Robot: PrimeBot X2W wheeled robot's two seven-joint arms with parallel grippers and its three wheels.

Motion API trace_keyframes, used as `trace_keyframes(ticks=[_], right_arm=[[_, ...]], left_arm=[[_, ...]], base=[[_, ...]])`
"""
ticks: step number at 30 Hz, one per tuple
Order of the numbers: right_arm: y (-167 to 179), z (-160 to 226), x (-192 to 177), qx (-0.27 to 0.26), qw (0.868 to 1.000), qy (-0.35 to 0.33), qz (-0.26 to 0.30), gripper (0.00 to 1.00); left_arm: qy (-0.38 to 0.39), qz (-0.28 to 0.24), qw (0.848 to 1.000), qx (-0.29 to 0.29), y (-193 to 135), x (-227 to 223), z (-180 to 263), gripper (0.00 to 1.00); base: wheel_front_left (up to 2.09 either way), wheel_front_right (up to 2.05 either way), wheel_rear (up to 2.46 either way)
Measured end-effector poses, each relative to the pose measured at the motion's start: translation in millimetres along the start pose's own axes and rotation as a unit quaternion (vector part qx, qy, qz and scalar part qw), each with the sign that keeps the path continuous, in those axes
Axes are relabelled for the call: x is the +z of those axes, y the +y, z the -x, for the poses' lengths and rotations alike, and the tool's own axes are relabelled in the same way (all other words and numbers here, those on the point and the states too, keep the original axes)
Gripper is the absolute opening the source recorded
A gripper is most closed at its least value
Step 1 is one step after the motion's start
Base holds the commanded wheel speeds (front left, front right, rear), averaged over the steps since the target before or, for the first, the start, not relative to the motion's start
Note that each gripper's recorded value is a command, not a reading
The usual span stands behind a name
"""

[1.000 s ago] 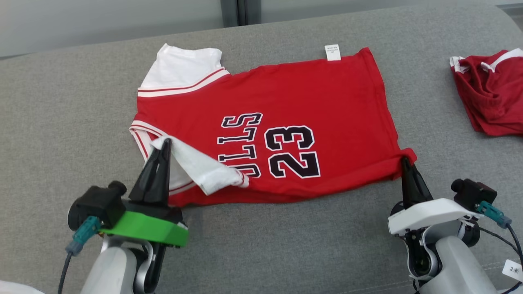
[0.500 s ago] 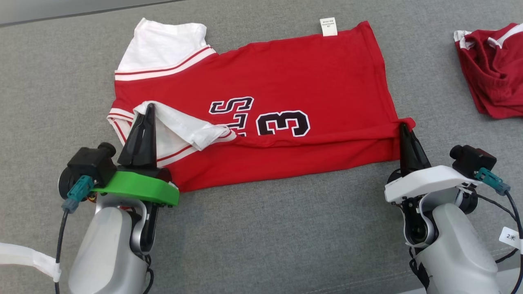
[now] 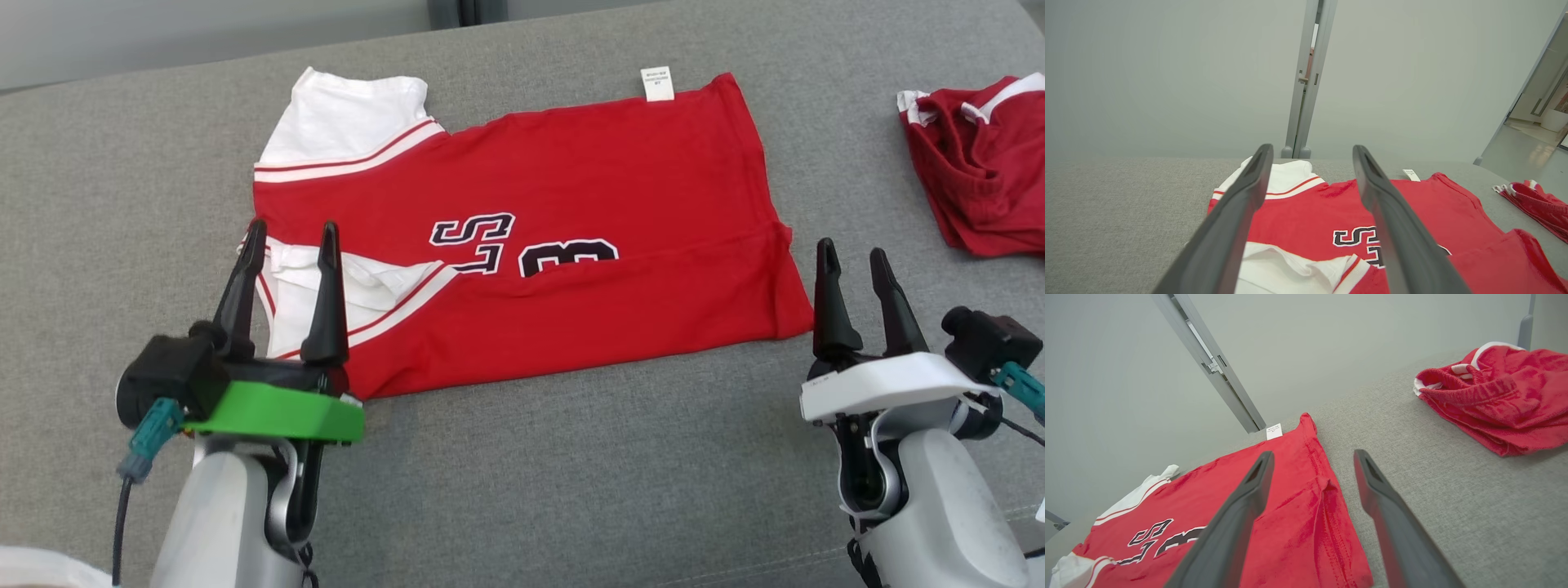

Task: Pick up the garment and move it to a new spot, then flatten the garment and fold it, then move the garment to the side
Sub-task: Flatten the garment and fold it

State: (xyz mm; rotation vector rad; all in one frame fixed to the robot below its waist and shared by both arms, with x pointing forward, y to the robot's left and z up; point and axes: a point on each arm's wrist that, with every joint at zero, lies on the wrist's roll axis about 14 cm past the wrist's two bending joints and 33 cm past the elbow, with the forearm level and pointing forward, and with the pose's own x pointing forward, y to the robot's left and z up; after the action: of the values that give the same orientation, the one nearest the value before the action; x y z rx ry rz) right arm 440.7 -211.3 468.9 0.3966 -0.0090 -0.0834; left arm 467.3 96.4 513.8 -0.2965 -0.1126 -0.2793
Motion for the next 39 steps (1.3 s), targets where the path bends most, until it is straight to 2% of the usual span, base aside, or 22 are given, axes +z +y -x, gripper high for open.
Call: trace_keyframes(ticks=[6,14,17,23,28,29,30,36,38,39], right_arm=[[-4.9,19.6,6.3,-0.005,1.000,-0.006,0.012,1.00],[-4.1,33.8,9.5,-0.003,1.000,-0.006,0.022,1.00],[-1.5,33.7,8.3,0.001,1.000,-0.004,0.023,1.00],[-3.1,34.2,-3.1,0.000,0.999,0.013,0.030,1.00],[-10.4,33.7,-9.3,-0.010,0.999,0.024,0.035,1.00],[-13.3,34.2,-11.6,-0.013,0.999,0.028,0.036,1.00],[-15.4,34.7,-13.6,-0.016,0.999,0.031,0.037,1.00],[-29.1,40.4,-39.7,-0.035,0.994,0.095,0.046,1.00],[-29.1,40.1,-45.6,-0.035,0.992,0.111,0.049,1.00],[-29.1,38.7,-46.8,-0.035,0.991,0.116,0.051,1.00]], left_arm=[[0.032,-0.010,0.999,0.033,22.2,-9.7,44.2,1.00],[0.163,0.018,0.983,0.083,42.1,-51.0,98.7,1.00],[0.202,0.036,0.974,0.100,45.1,-66.5,106.9,1.00],[0.286,0.082,0.945,0.136,54.0,-102.7,113.1,1.00],[0.297,0.114,0.937,0.148,55.7,-112.3,102.0,1.00],[0.305,0.118,0.933,0.148,54.9,-116.9,102.1,0.72],[0.309,0.119,0.932,0.148,54.9,-119.3,102.0,0.52],[0.321,0.126,0.928,0.145,55.0,-126.2,99.7,0.11],[0.317,0.126,0.929,0.143,54.6,-124.1,99.0,0.00],[0.315,0.125,0.930,0.142,54.3,-122.6,98.7,0.00]], base=[[0.00,0.00,0.00],[0.00,0.00,0.00],[0.00,0.00,0.00],[0.00,0.00,0.00],[0.00,0.00,0.00],[0.00,0.00,0.00],[0.00,0.00,0.00],[0.00,0.00,0.00],[0.00,0.00,0.00],[0.00,0.00,0.00]])
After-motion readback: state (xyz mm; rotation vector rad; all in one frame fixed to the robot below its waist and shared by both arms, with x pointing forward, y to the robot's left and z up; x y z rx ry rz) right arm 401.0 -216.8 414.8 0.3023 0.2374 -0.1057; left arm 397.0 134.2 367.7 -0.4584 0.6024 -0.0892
